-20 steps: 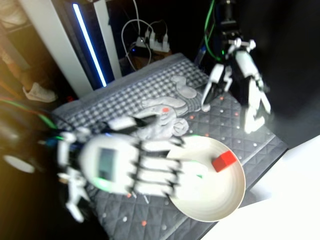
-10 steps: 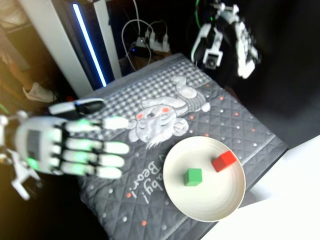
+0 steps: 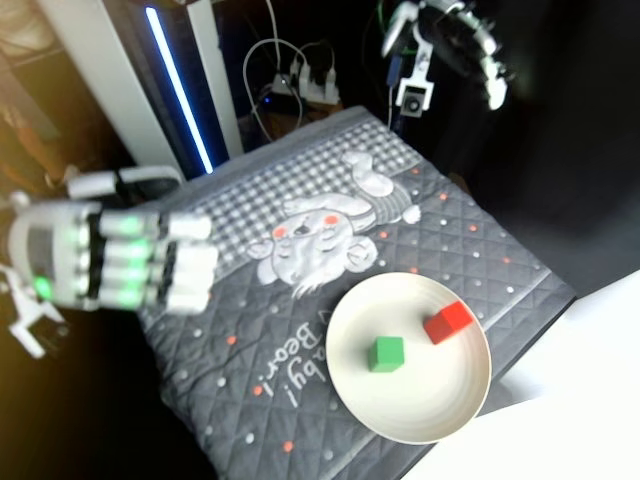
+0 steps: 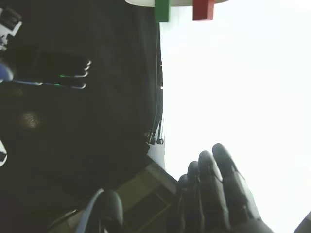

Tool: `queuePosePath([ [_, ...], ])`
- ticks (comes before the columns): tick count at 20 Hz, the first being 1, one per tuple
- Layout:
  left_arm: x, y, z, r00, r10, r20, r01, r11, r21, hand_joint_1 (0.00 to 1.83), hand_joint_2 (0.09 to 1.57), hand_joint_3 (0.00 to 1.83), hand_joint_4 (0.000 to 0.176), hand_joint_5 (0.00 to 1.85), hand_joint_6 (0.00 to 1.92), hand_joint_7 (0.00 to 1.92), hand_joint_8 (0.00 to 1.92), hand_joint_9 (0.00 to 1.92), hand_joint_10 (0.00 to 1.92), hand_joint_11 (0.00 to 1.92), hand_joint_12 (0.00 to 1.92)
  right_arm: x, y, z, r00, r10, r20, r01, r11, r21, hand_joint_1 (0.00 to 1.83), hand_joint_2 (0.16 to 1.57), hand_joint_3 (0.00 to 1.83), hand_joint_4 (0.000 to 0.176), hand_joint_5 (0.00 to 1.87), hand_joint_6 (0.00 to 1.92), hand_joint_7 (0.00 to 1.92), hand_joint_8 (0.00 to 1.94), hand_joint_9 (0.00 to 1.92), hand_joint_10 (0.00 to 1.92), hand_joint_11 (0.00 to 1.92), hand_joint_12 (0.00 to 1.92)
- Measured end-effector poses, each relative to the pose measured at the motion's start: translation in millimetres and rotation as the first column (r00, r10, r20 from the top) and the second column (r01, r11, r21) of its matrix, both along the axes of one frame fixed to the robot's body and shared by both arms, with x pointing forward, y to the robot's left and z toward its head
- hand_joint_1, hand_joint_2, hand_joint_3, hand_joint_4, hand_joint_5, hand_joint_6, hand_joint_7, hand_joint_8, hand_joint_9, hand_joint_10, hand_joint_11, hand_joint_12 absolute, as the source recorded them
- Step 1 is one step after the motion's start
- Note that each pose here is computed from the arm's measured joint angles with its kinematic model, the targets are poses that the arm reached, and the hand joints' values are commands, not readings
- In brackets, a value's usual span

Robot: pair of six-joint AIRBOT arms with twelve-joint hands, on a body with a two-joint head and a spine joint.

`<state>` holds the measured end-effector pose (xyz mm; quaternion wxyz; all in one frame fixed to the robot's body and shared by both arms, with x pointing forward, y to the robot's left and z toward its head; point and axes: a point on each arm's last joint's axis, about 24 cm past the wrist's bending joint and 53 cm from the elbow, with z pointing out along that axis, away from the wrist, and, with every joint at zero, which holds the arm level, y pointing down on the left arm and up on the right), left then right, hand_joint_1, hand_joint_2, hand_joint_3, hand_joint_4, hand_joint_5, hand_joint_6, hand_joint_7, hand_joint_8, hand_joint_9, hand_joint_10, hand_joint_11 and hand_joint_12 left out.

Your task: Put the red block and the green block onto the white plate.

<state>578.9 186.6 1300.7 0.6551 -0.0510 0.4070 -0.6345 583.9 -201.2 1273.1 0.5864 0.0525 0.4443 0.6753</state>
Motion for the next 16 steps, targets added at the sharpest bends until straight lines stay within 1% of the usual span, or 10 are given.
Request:
queuePosePath([
  [1, -6, -2.4, 6, 0.9993, -0.004, 0.037, 0.004, 1.0, 0.004, 0.55, 1.2, 0.0, 0.105, 0.33, 0.02, 0.23, 0.0, 0.28, 0.0, 0.07, 0.79, -2, -4, 6, 1.0, -0.008, 0.022, 0.008, 1.0, -0.009, 0.62, 1.04, 0.0, 0.176, 0.13, 0.01, 0.02, 0.0, 0.08, 0.0, 0.14, 0.07],
  [2, -8, -5.3, 7, 0.9987, -0.009, 0.049, 0.009, 0.9999, 0.013, 0.62, 1.23, 0.0, 0.087, 0.43, 0.03, 0.26, 0.0, 0.2, 0.0, 0.01, 0.77, -3, -6, 10, 0.999, -0.01, 0.031, 0.011, 1.0, -0.01, 0.6, 1.0, 0.0, 0.176, 0.03, 0.0, 0.0, 0.0, 0.09, 0.03, 0.03, 0.49],
  [3, -6, -7.2, 6, 0.9992, -0.008, 0.04, 0.008, 0.9998, 0.018, 0.61, 1.27, 0.01, 0.044, 0.45, 0.02, 0.31, 0.01, 0.26, 0.01, 0.0, 0.77, -4, -4, 9, 1.0, -0.003, 0.025, 0.003, 1.0, -0.019, 0.74, 0.98, 0.0, 0.15, 0.0, 0.0, 0.13, 0.04, 0.21, 0.1, 0.01, 1.27],
  [4, -3, -4.1, 8, 0.9996, 0.013, 0.024, -0.013, 0.9999, -0.002, 0.55, 1.33, 0.01, 0.0, 0.49, 0.02, 0.36, 0.01, 0.33, 0.02, 0.0, 0.75, -9, 1, 10, 1.0, 0.016, 0.014, -0.015, 0.999, -0.048, 0.94, 1.01, 0.0, 0.042, 0.38, 0.25, 0.53, 0.37, 0.43, 0.85, 0.28, 1.77],
  [5, -3, 0.6, 11, 0.9994, 0.029, 0.02, -0.029, 0.9995, -0.01, 0.5, 1.38, 0.02, 0.0, 0.52, 0.04, 0.39, 0.01, 0.36, 0.02, 0.0, 0.74, -16, 4, 15, 0.999, 0.04, 0.035, -0.038, 0.997, -0.068, 1.01, 1.05, 0.0, 0.026, 0.36, 0.49, 0.38, 0.44, 0.26, 1.05, 0.13, 1.81],
  [6, -4, 5.1, 16, 0.9988, 0.039, 0.029, -0.039, 0.9992, -0.01, 0.6, 1.43, 0.01, 0.129, 0.43, 1.45, 0.44, 0.0, 0.4, 0.01, 0.0, 0.74, -20, 3, 22, 0.997, 0.062, 0.049, -0.059, 0.997, -0.054, 1.01, 1.13, 0.01, 0.01, 0.35, 0.53, 0.37, 0.31, 0.26, 0.65, 0.03, 1.34],
  [8, -5, 11.5, 21, 0.998, 0.06, 0.018, -0.06, 0.9978, -0.03, 0.97, 1.34, 0.0, 0.0, 0.59, 1.54, 0.73, 0.1, 0.62, 0.08, 0.03, 1.17, -12, -5, 24, 0.999, 0.033, 0.025, -0.033, 0.999, -0.016, 0.79, 1.28, 0.0, 0.0, 0.5, 0.43, 0.61, 0.08, 0.58, 0.18, 0.13, 0.99],
  [10, -8, 16.3, 26, 0.9974, 0.071, 0.014, -0.071, 0.9972, -0.027, 1.0, 1.33, 0.0, 0.0, 0.6, 1.54, 0.79, 0.47, 0.7, 0.61, 0.17, 1.19, -10, -7, 25, 1.0, 0.018, 0.013, -0.019, 1.0, 0.011, 1.07, 1.11, 0.0, 0.0, 0.39, 0.23, 0.62, 0.01, 0.74, 0.12, 0.34, 1.0],
  [14, -8, 23.3, 24, 0.9952, 0.096, -0.017, -0.097, 0.9949, -0.028, 0.9, 1.36, 0.0, 0.0, 0.56, 1.6, 0.87, 0.47, 0.68, 0.8, 0.15, 1.2, -12, -3, 24, 0.999, 0.048, -0.024, -0.047, 0.998, 0.051, 0.79, 1.1, 0.0, 0.0, 0.54, 0.03, 0.75, 0.01, 0.87, 0.05, 0.46, 1.09],
  [16, -9, 23.1, 24, 0.9951, 0.097, -0.023, -0.097, 0.9946, -0.036, 0.72, 1.44, 0.0, 0.049, 0.43, 1.79, 0.48, 1.0, 0.35, 1.24, 0.01, 1.46, -10, -6, 24, 0.998, 0.047, -0.032, -0.045, 0.997, 0.065, 0.49, 1.22, 0.01, 0.0, 0.46, 0.0, 0.64, 0.0, 0.71, 0.01, 0.21, 1.31],
])
